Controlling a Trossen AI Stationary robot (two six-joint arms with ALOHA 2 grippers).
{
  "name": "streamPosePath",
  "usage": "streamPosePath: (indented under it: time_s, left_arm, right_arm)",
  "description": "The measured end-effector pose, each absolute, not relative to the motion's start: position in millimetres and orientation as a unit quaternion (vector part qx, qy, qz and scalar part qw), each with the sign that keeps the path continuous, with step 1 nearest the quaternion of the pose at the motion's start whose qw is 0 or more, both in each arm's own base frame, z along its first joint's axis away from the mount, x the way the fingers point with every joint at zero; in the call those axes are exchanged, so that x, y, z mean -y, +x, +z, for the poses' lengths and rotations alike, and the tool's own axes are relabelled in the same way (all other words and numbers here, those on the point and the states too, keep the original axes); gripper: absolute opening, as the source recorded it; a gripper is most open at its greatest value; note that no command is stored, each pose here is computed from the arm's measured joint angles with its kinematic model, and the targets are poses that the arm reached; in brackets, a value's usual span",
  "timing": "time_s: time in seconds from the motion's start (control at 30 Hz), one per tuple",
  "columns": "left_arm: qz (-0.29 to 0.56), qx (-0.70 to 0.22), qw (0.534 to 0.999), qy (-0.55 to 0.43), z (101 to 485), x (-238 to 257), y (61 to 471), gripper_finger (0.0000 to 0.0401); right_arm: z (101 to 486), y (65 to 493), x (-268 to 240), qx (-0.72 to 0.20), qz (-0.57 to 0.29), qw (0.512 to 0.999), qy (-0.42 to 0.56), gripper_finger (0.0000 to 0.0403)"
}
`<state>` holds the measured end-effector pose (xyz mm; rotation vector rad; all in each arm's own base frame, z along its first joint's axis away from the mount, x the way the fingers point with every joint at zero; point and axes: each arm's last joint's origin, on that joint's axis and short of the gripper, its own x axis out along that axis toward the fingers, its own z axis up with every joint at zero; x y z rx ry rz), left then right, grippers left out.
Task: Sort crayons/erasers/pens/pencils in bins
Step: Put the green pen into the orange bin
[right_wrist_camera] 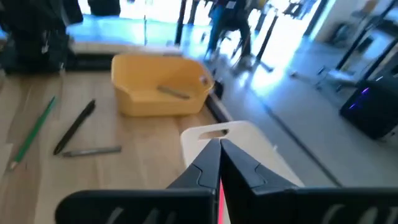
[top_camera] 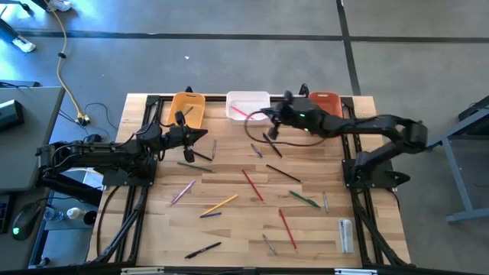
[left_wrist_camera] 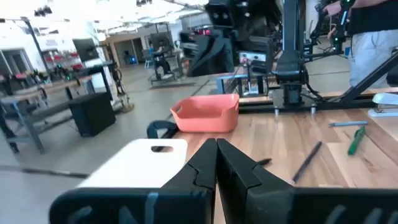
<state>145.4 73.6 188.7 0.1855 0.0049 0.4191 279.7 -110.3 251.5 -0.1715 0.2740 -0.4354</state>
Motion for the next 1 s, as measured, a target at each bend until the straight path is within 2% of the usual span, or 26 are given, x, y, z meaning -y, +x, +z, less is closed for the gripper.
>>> streamPosePath:
  time_s: [0.2,0.47,1.0]
  left_arm:
    - [0.207,0.021,0.972,0.107,207,-77,150,0.0]
    - [0.225,0.028,0.968,0.106,226,-84,153,0.0]
    - [0.287,0.013,0.951,0.114,224,-88,151,0.0]
  right_arm:
    - [254,236,105,-0.061,-0.276,0.955,-0.088,0.0]
    - [275,209,117,-0.019,-0.342,0.936,-0.077,0.0]
    - [253,215,128,-0.099,-0.345,0.928,-0.098,0.0]
